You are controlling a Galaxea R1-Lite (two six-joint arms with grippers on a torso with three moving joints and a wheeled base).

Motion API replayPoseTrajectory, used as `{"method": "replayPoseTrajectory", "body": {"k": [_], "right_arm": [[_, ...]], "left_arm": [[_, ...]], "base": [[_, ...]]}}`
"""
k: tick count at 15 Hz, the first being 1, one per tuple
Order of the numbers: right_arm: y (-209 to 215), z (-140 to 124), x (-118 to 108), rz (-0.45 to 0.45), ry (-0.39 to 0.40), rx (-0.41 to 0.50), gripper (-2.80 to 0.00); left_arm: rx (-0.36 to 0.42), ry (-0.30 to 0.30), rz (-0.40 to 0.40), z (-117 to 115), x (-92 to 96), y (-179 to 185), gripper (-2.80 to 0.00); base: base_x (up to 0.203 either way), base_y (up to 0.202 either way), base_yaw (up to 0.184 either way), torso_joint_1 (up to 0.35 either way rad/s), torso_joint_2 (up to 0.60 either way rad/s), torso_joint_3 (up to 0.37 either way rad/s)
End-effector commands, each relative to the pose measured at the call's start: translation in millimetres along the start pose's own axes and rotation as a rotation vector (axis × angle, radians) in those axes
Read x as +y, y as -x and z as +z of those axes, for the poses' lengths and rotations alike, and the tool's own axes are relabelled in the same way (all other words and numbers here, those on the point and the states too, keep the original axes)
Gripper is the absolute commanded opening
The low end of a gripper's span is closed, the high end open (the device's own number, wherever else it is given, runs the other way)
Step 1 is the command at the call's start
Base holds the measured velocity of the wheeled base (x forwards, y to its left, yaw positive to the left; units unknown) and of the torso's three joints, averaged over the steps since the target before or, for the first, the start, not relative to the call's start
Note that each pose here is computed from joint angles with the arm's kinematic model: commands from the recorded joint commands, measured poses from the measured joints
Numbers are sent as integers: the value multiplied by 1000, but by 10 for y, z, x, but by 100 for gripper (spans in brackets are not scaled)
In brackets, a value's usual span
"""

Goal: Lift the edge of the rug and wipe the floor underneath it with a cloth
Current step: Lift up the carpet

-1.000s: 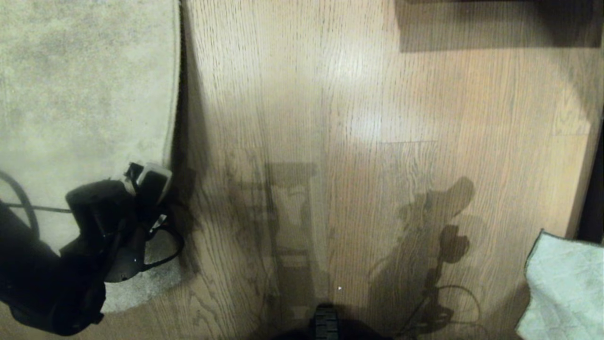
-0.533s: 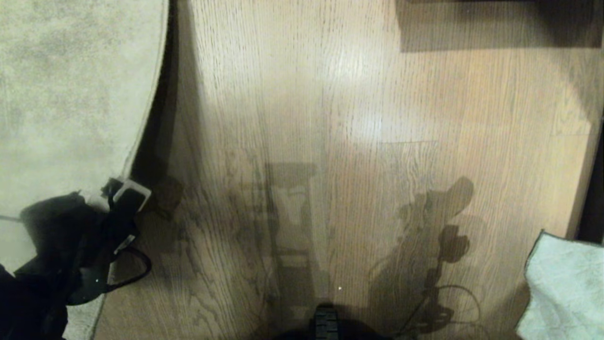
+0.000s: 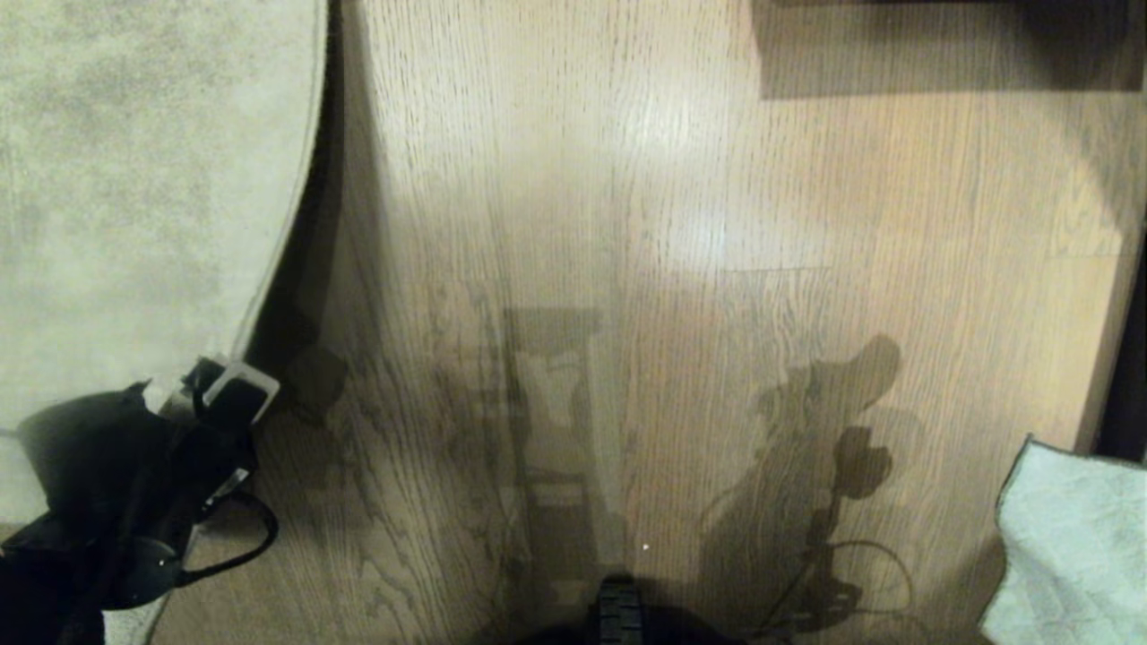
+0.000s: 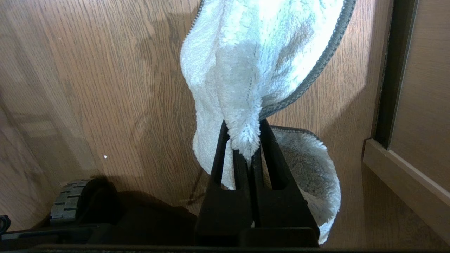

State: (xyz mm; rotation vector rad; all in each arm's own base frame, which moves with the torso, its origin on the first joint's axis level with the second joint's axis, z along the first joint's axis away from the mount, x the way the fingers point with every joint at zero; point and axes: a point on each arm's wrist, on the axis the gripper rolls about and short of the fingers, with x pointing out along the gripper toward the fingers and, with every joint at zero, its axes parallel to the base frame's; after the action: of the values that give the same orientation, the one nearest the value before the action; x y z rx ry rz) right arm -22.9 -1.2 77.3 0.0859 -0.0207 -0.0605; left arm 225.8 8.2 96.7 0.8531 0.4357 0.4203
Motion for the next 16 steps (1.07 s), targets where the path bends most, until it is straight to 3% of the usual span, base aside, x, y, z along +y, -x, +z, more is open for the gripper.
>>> {"method": "replayPoseTrajectory", "body": {"k": [1,6,10,13,14,16], "right_arm": [[-1,1,0,0,0,1,-280],[-1,1,0,0,0,1,-280],[-1,1,0,0,0,1,-280],[-1,1,0,0,0,1,-280],[-1,1,0,0,0,1,-280],[-1,1,0,0,0,1,-280]], "left_arm": [[22,4,-41,-102,-74,103,0],[64,-10,-95,-248,-154,214,0],[88,39,-111,-302,-182,238,0],[97,36,-118,-320,-202,237,0],[97,36,-118,-320,-202,237,-280],[95,39,-116,-315,-196,237,-280]], "base": [[0,0,0,0,0,0],[0,0,0,0,0,0],[0,0,0,0,0,0],[0,0,0,0,0,0],[0,0,0,0,0,0],[0,0,0,0,0,0]]}}
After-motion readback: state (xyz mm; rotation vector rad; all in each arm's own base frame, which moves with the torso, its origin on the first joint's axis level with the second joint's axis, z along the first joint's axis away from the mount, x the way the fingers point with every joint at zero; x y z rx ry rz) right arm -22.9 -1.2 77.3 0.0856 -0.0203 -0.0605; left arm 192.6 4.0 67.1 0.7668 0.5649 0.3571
